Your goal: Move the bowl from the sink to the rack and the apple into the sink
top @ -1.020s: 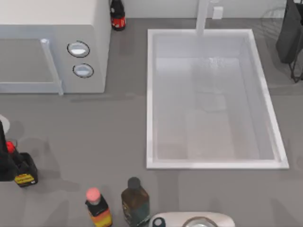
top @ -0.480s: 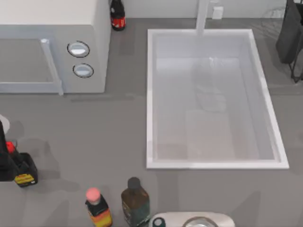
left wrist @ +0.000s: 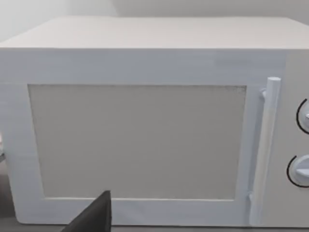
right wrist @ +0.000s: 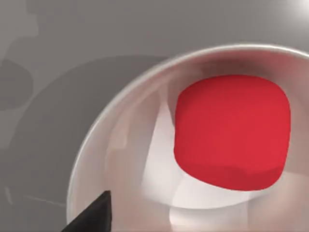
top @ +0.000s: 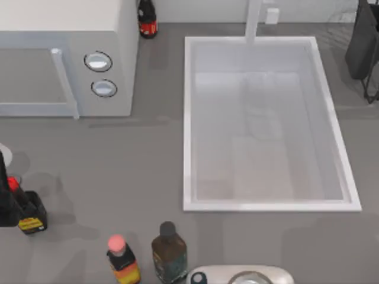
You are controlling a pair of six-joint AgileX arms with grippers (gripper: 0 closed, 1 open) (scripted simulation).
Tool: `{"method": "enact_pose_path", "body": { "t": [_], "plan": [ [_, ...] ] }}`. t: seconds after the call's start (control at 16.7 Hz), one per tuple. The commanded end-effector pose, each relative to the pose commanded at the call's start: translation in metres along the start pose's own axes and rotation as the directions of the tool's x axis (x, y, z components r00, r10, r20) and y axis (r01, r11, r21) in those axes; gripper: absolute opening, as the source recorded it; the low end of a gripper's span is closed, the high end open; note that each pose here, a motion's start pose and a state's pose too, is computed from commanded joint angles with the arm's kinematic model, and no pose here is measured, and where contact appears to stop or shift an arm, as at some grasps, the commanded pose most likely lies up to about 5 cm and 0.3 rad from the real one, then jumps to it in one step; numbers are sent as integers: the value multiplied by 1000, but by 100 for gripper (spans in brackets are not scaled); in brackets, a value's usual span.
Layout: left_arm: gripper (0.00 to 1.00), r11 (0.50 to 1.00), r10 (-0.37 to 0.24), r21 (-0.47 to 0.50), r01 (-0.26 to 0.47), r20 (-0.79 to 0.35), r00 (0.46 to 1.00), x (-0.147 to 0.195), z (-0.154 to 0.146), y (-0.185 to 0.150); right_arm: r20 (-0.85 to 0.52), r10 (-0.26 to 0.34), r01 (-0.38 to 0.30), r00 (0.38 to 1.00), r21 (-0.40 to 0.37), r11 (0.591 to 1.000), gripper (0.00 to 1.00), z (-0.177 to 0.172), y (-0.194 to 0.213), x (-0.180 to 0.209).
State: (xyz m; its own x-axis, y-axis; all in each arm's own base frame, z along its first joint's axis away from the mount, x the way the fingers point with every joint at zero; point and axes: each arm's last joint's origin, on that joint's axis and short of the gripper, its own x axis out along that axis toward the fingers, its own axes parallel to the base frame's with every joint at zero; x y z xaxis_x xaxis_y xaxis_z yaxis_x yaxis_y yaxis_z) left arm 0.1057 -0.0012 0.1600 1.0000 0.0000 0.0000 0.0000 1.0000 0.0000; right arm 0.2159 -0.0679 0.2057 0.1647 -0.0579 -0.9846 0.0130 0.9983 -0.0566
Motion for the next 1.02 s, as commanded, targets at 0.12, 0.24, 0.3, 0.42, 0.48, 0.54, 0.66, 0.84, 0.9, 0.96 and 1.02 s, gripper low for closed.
{"method": "enact_pose_path", "body": {
  "t": [0.12, 0.24, 0.3, 0.42, 0.48, 0.54, 0.66, 0.84, 0.9, 0.96, 1.02],
  "plan": [
    [100, 1000, 0, 0, 0, 0, 1000, 0, 0, 0, -99, 30, -30, 995, 3, 1000, 100, 11, -10, 6],
    [100, 1000, 0, 0, 0, 0, 1000, 0, 0, 0, -151, 50, -50, 987, 6, 999, 100, 19, -16, 10],
    [100, 1000, 0, 0, 0, 0, 1000, 0, 0, 0, -162, 55, -55, 985, 6, 998, 100, 20, -17, 10],
    [100, 1000, 0, 0, 0, 0, 1000, 0, 0, 0, -165, 57, -56, 985, 6, 998, 100, 21, -18, 10],
    [100, 1000, 0, 0, 0, 0, 1000, 0, 0, 0, -165, 57, -56, 985, 6, 998, 100, 21, -18, 10],
    [100, 1000, 0, 0, 0, 0, 1000, 0, 0, 0, -165, 57, -56, 985, 6, 998, 100, 21, -18, 10],
    [100, 1000, 0, 0, 0, 0, 1000, 0, 0, 0, -163, 55, -56, 985, 2, 998, 100, 21, -16, 11],
    [100, 1000, 0, 0, 0, 0, 1000, 0, 0, 0, -171, 56, -57, 984, 0, 998, 100, 20, -16, 29],
    [100, 1000, 0, 0, 0, 0, 1000, 0, 0, 0, -172, 56, -57, 984, 0, 998, 100, 20, -16, 39],
    [100, 1000, 0, 0, 0, 0, 1000, 0, 0, 0, -170, 55, -56, 984, 1, 998, 100, 19, -16, 51],
    [100, 1000, 0, 0, 0, 0, 1000, 0, 0, 0, -167, 53, -54, 985, 1, 999, 100, 18, -16, 63]
  ]
}}
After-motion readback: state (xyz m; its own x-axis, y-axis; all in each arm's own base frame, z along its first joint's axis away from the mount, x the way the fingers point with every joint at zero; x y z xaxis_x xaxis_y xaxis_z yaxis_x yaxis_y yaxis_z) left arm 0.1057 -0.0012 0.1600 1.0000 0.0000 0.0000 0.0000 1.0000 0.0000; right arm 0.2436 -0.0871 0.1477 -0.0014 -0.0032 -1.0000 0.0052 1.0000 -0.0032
